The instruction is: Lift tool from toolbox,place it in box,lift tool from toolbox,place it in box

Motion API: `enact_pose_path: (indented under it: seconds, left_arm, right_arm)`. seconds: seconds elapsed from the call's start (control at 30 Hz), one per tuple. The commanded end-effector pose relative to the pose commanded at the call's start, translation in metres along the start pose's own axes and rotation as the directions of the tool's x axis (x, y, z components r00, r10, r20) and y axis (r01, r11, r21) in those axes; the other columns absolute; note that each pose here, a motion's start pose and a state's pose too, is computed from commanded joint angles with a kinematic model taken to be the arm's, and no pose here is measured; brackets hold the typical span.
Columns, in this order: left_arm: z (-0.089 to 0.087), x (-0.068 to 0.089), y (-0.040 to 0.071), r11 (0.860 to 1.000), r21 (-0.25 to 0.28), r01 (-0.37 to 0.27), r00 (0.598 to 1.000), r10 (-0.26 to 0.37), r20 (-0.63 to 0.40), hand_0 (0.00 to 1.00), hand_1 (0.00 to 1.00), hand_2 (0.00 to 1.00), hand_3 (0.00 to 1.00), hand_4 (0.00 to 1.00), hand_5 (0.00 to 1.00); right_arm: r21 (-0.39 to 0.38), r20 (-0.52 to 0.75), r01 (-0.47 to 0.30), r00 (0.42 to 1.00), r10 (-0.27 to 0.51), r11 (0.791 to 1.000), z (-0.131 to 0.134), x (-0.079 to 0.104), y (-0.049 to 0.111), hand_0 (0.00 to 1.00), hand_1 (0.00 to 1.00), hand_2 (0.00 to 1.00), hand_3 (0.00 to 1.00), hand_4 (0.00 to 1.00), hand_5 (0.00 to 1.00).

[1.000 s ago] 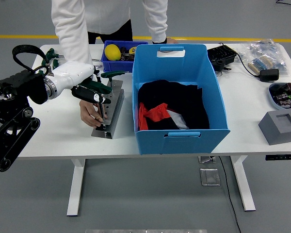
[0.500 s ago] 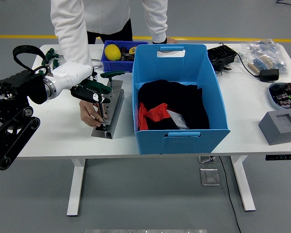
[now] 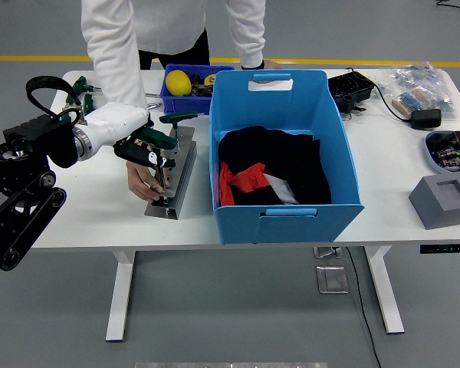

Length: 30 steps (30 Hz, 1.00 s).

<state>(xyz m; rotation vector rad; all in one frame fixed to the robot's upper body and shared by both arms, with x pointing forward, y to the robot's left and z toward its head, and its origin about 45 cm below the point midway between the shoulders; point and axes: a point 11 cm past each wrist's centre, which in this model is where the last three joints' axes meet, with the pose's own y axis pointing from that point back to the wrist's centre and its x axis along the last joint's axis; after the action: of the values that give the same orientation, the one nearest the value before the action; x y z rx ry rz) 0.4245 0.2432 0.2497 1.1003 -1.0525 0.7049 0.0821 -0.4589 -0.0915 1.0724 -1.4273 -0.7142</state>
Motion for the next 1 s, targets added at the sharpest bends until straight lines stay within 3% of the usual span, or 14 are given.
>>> enact_pose_path:
  seconds: [0.07,0.47,0.83,0.87,1.0]
  left_arm:
    - [0.000,0.000,0.000,1.000,0.003,-0.005,1.000,0.005,0.002,0.181,0.015,0.037,0.155,0.998,0.774]
    - [-0.004,0.004,-0.002,0.996,0.016,-0.083,0.997,0.083,0.002,0.160,0.002,0.002,0.092,0.998,0.748]
    - [0.005,0.027,0.003,0.981,-0.015,-0.193,0.981,0.194,0.025,0.151,0.002,0.002,0.081,0.998,0.756]
    - [0.006,0.028,0.003,0.980,-0.017,-0.196,0.980,0.197,0.028,0.149,0.002,0.002,0.078,0.926,0.789]
    - [0.008,0.034,0.006,0.978,-0.028,-0.208,0.977,0.209,0.042,0.149,0.002,0.002,0.078,0.926,0.789]
  right_arm:
    - [-0.001,0.000,0.000,1.000,0.000,1.000,0.000,0.000,0.000,0.668,0.660,0.714,0.590,0.867,0.684]
    - [-0.003,-0.001,-0.001,1.000,0.001,1.000,0.002,0.000,0.000,0.667,0.660,0.713,0.589,0.865,0.684]
    - [0.000,0.003,-0.003,1.000,0.003,1.000,0.000,0.001,0.000,0.666,0.659,0.713,0.589,0.866,0.683]
    - [0.000,0.003,-0.004,1.000,0.004,1.000,0.000,0.001,0.000,0.666,0.659,0.713,0.588,0.865,0.683]
    - [0.000,0.002,-0.004,1.000,0.004,1.000,0.000,0.002,0.000,0.666,0.659,0.713,0.588,0.865,0.683]
